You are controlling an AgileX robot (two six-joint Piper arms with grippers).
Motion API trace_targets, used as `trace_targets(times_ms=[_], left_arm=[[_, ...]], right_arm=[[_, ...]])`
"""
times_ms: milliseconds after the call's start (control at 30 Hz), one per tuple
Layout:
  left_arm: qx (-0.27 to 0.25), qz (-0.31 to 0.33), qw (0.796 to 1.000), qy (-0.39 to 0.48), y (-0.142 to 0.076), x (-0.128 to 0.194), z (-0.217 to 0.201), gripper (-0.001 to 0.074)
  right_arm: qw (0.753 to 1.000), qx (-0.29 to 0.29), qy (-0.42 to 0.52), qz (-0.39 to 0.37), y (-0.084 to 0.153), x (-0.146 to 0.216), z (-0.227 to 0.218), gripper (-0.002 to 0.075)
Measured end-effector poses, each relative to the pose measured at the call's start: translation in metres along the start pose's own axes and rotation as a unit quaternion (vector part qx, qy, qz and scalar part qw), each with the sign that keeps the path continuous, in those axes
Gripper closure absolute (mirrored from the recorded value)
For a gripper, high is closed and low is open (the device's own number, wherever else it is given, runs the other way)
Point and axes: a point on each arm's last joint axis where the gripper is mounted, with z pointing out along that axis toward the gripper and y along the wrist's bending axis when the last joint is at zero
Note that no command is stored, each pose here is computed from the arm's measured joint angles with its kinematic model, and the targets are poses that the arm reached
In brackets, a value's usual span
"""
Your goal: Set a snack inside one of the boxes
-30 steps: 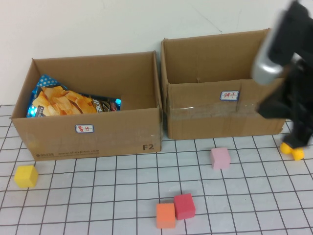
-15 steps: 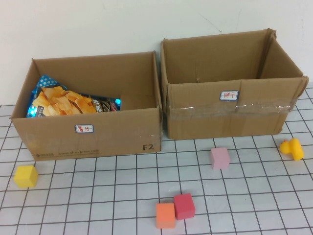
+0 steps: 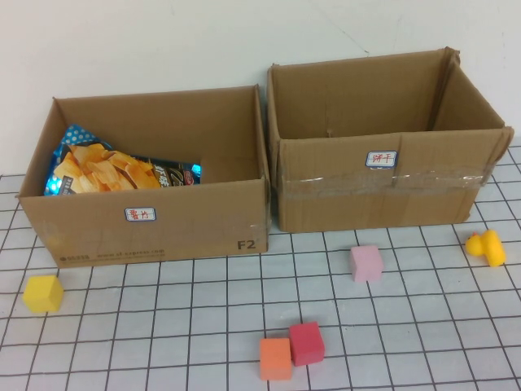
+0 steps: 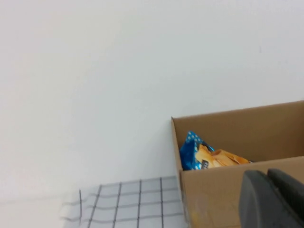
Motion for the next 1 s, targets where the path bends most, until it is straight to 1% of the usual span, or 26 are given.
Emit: trace_targets(times_ms=[100,300,500,1000], left_arm=[[0.001,0.007,1.000,-0.014,-0.001,0.012,0.001,0.0736],[0.014,-0.027,1.000,0.009,-0.004,0.039,0.011,0.0736],[0.015,-0.033,0.999,0.003,-0.004,0.040,0.012,0.0736],[0.040,-0.033,0.996,0.076,-0.009,0.053,0.010,0.0736]], right_arm=[[1.000,0.004,-0.012,0.000,0.000,0.000,-0.002,0.0727],[1.000,-0.011,0.016,0.008,0.003,0.005,-0.002,0.0727],[0.999,-0.021,0.026,0.016,0.005,0.007,-0.002,0.0727],[0.999,-0.022,0.027,0.016,0.005,0.007,-0.002,0.0727]])
